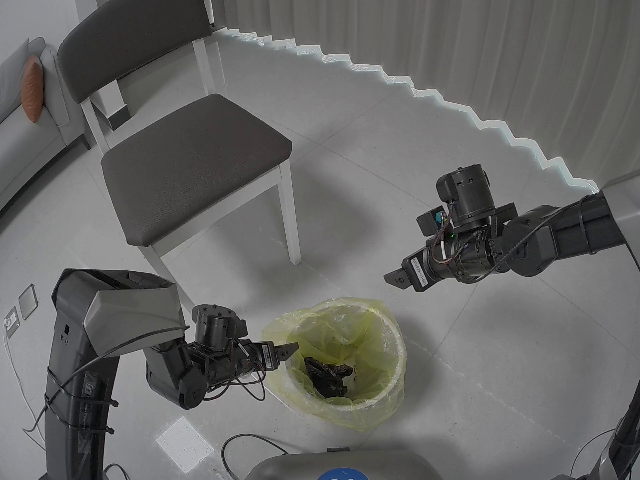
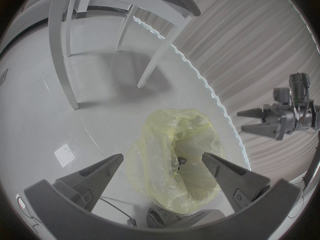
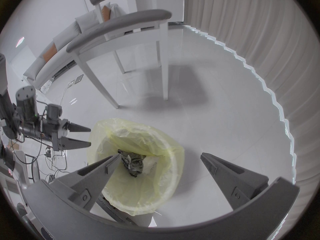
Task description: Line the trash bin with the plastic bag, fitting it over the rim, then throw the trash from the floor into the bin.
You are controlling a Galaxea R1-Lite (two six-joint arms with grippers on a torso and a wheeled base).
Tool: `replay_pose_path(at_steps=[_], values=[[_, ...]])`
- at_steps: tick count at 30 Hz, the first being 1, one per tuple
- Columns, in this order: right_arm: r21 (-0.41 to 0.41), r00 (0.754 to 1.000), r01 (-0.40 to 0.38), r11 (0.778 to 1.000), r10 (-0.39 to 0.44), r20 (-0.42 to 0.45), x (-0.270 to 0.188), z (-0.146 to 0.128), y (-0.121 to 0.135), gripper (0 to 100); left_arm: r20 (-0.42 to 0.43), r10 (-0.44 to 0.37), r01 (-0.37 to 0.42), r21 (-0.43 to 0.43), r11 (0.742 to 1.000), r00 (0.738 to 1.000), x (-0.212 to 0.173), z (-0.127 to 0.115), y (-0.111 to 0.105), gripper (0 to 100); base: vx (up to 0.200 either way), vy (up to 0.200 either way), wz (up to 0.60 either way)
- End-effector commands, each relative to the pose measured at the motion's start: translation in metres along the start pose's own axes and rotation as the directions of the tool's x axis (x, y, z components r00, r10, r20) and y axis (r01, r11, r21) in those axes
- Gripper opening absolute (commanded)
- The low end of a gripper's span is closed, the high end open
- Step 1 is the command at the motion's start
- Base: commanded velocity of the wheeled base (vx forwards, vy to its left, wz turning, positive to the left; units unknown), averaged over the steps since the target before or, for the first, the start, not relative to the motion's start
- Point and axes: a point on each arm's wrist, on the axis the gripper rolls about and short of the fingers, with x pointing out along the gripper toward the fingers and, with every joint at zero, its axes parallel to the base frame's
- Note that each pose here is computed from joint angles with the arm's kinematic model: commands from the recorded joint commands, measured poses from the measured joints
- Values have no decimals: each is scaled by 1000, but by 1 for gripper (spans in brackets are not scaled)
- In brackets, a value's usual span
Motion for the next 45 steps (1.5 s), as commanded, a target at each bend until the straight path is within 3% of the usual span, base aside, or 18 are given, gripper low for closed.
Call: replay_pose_path(at_steps=[1, 2, 3, 11, 17, 22, 26, 35, 45], values=[[0, 1000, 1, 1000, -1, 14, -5, 3, -1, 100, -3, 5, -5, -2, 1000, 1000, 3, -2, 2, 100, 0, 0, 0], [0, 1000, 1, 1000, -1, 11, -5, 2, -1, 100, -3, 5, -5, -2, 1000, 1000, 3, -2, 2, 100, 0, 0, 0], [-1, 1000, 0, 1000, 0, 10, -4, 2, 0, 100, -3, 5, -5, -1, 1000, 1000, 3, -2, 2, 0, 0, 0, 0], [-3, 1000, -3, 1000, 3, 3, -4, 0, 1, 100, 6, 63, -63, -2, 998, 998, -8, -4, 5, 0, 0, 0, 0], [-7, 1000, -10, 1000, 10, -13, -2, -5, 3, 100, -10, 85, -85, 35, 996, 996, -20, -6, 8, 0, 0, 0, 0], [-21, 1000, -17, 1000, 17, -20, -1, -11, 7, 100, -16, 165, -161, 133, 978, 986, -28, -7, 25, 0, 0, 0, 0], [-40, 999, -19, 999, 17, -27, 2, -17, 7, 100, -28, 180, -174, 140, 975, 983, -27, -10, 27, 0, 0, 0, 0], [-39, 999, -26, 999, 24, -48, 5, -25, 8, 100, -65, 182, -163, 222, 961, 981, 3, 0, 14, 0, 0, 0, 0], [-32, 997, -35, 999, 33, -68, 13, -30, -1, 100, -133, 193, -159, 232, 960, 972, 35, 18, 5, 0, 0, 0, 0]])
